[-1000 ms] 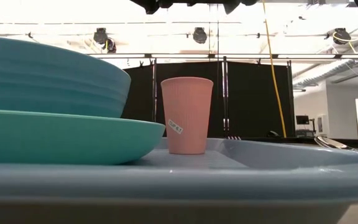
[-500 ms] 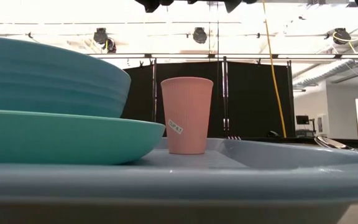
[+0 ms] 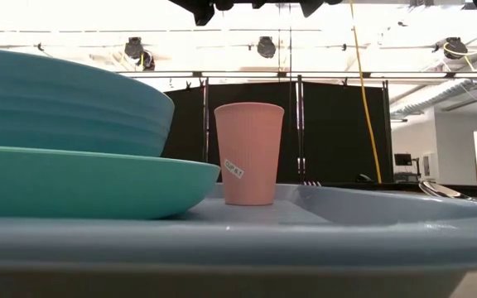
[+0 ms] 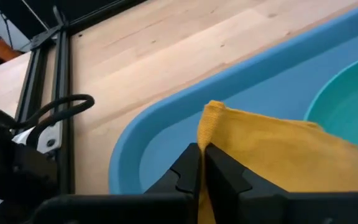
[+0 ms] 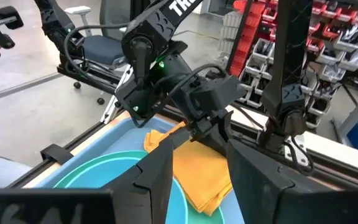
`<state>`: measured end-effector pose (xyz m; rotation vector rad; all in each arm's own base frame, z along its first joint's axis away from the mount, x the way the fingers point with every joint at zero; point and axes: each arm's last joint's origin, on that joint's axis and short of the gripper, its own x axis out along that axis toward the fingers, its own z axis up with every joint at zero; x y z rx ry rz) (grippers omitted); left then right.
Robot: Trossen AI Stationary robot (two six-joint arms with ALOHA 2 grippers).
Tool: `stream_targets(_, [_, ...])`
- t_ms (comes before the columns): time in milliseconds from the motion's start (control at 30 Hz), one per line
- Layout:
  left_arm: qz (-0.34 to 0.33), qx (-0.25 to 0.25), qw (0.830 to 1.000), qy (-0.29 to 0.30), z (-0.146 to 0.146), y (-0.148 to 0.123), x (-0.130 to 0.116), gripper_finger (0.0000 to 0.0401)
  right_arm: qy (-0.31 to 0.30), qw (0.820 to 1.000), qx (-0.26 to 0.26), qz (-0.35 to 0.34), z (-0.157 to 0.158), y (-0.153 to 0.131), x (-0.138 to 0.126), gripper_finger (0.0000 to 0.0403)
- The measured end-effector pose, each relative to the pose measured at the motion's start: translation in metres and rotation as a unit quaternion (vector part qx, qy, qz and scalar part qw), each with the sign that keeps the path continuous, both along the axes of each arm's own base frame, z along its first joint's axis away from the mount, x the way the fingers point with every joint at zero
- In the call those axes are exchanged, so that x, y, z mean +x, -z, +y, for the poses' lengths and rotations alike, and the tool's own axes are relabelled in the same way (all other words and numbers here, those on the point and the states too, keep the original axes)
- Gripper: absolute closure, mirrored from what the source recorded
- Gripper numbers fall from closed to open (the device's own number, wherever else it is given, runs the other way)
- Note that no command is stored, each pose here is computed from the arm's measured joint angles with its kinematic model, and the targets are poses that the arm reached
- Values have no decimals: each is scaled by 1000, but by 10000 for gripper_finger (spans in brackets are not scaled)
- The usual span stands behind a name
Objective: Set up tray
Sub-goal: Put the yellow table napkin on top of the blue tray to the left of the green plate
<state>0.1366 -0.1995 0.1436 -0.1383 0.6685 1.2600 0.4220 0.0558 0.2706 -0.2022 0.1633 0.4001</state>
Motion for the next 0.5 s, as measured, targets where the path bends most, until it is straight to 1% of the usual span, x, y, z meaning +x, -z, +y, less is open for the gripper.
stream_targets(67, [-8, 1, 1000, 3, 0, 0, 0, 371, 1, 1000, 5, 5, 0, 0, 0, 259])
stream_targets(133, [-15, 6, 1000, 23, -2, -1, 0, 372, 4, 1000, 15, 12, -1, 1, 0, 259])
stream_targets(233, [-5, 11, 999, 47, -4, -2, 0, 370, -3, 999, 25, 25, -4, 3, 0, 259])
stream_targets(367, [-4, 8, 999, 52, -6, -4, 0, 372, 4, 999, 26, 31, -9, 4, 0, 259])
stream_targets(500, [4, 15, 997, 80, -8, -6, 2, 383, 4, 999, 26, 32, -9, 4, 0, 259])
